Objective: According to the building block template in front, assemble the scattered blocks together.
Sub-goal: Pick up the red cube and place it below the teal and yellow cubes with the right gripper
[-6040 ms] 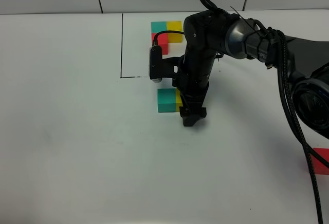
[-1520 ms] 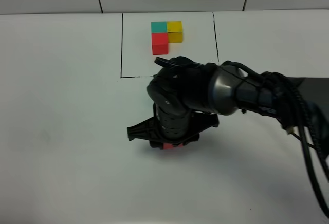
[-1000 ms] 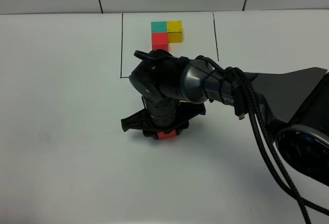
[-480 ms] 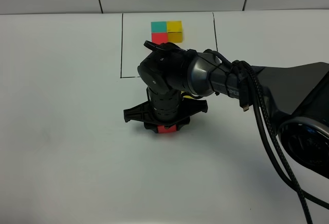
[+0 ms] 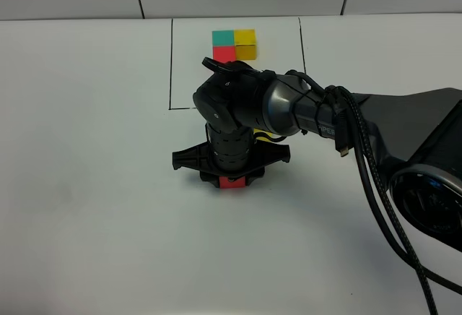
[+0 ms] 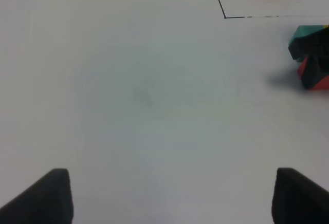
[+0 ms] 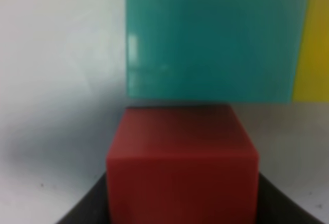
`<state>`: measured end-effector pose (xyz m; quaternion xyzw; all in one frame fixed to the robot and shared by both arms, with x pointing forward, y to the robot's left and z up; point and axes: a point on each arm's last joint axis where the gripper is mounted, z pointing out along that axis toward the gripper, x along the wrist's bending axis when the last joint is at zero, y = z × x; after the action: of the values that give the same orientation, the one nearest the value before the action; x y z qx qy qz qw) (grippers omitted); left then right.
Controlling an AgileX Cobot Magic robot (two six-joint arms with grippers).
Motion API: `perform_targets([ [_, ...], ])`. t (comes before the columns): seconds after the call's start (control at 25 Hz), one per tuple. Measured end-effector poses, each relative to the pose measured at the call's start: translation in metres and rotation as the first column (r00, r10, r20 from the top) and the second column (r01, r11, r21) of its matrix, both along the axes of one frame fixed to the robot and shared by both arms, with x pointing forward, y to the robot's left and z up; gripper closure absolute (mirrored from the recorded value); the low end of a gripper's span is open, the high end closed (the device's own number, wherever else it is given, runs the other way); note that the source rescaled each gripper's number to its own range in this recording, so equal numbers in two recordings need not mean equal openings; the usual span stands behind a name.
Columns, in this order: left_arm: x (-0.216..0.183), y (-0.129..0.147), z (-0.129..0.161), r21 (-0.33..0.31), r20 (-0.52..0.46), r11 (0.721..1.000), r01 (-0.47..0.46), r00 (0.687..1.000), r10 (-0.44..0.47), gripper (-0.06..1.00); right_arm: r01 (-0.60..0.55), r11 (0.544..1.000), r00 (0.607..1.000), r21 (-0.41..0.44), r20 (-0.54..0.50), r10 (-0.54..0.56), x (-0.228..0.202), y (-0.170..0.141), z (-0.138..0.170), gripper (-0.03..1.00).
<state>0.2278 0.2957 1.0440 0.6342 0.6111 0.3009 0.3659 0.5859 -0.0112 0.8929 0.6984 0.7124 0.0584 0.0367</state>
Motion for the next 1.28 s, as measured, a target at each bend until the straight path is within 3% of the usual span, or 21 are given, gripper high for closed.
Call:
perform_targets([
  [1.28, 0.0000, 0.0000, 0.0000, 0.000, 0.000, 1.000, 0.000, 1.000, 0.000, 0.19, 0.058, 0.998, 0.998, 0.012, 0.005, -0.058, 0.0040, -0.0029, -0.0012, 0.96],
])
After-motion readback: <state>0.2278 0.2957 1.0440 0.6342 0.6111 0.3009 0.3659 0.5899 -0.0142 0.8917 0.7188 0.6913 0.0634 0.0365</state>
